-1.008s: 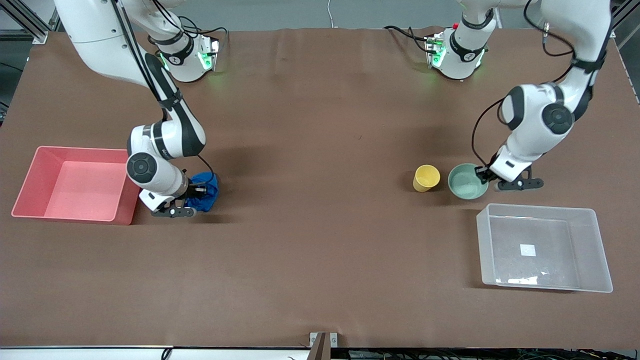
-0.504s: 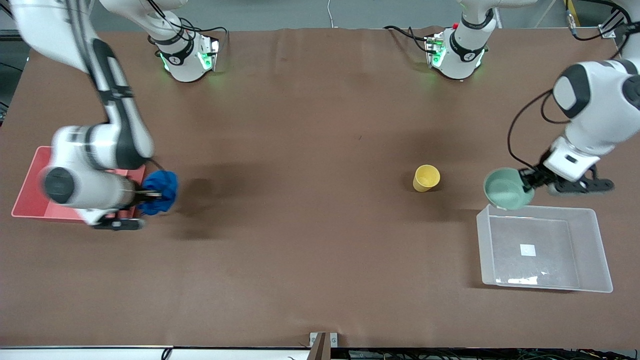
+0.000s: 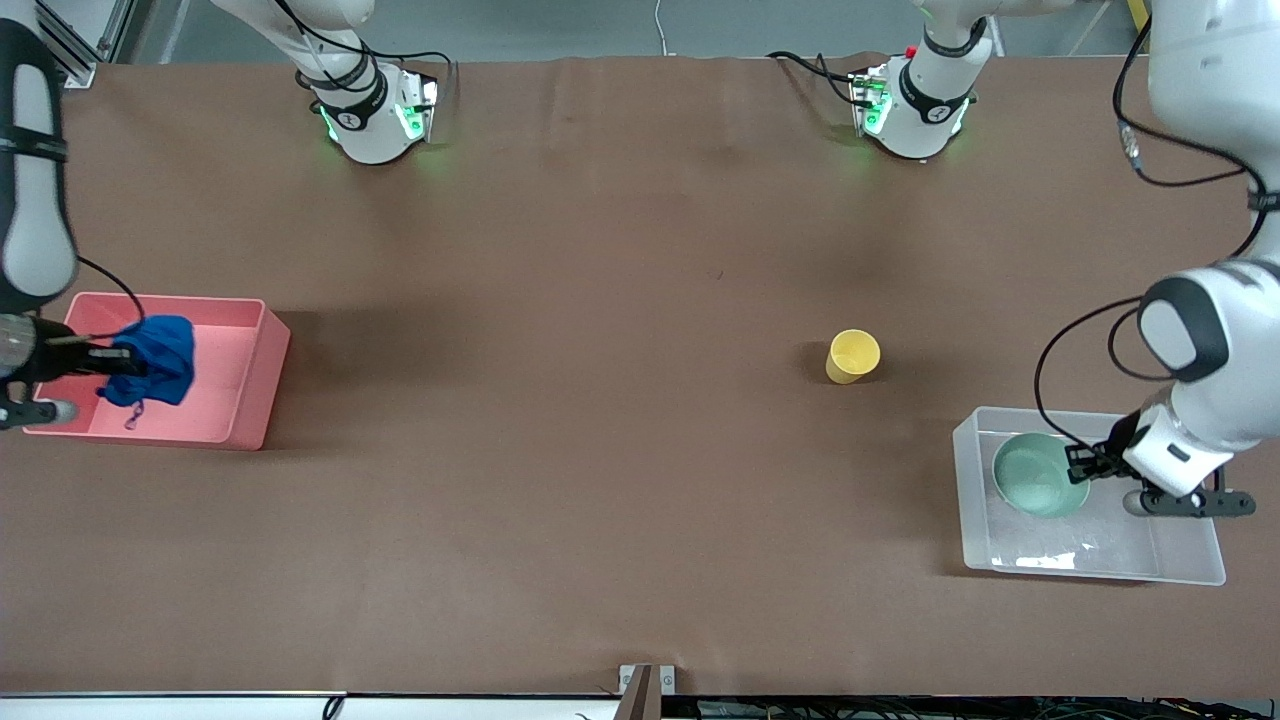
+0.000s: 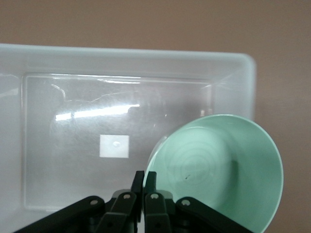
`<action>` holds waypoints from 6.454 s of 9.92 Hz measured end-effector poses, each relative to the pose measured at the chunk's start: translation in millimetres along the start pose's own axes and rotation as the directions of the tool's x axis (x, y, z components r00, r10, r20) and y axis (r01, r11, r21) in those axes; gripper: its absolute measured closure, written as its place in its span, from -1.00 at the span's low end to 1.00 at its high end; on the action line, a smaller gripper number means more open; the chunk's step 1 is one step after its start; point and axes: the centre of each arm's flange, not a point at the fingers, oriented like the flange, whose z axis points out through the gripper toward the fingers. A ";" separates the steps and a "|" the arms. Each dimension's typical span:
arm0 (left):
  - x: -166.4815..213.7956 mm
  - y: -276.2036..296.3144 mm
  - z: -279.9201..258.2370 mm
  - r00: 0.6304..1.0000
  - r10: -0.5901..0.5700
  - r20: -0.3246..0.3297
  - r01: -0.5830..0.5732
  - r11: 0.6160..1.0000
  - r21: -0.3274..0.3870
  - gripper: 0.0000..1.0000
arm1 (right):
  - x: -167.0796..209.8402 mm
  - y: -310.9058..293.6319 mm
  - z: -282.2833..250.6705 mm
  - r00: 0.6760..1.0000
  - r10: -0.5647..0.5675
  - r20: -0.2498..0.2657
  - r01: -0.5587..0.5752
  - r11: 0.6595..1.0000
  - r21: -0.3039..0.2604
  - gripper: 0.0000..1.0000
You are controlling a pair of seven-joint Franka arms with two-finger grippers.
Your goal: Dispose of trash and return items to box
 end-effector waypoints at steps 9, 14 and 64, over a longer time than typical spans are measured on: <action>-13.7 -22.5 84.8 0.995 0.032 0.090 -0.031 0.999 -0.011 0.81 | -10.9 12.7 155.5 0.998 -0.001 -0.055 0.000 0.999 -0.034 0.72; -6.2 -45.0 25.8 0.998 0.054 0.038 -0.054 0.998 0.013 -0.44 | 4.7 11.1 60.4 0.995 0.052 -0.088 -0.055 0.998 -0.037 -0.62; -3.8 18.2 -190.7 0.993 0.098 0.061 -0.100 0.995 0.030 -1.00 | -88.3 -127.0 -268.0 0.959 0.220 -0.176 -0.229 0.973 -0.029 -1.00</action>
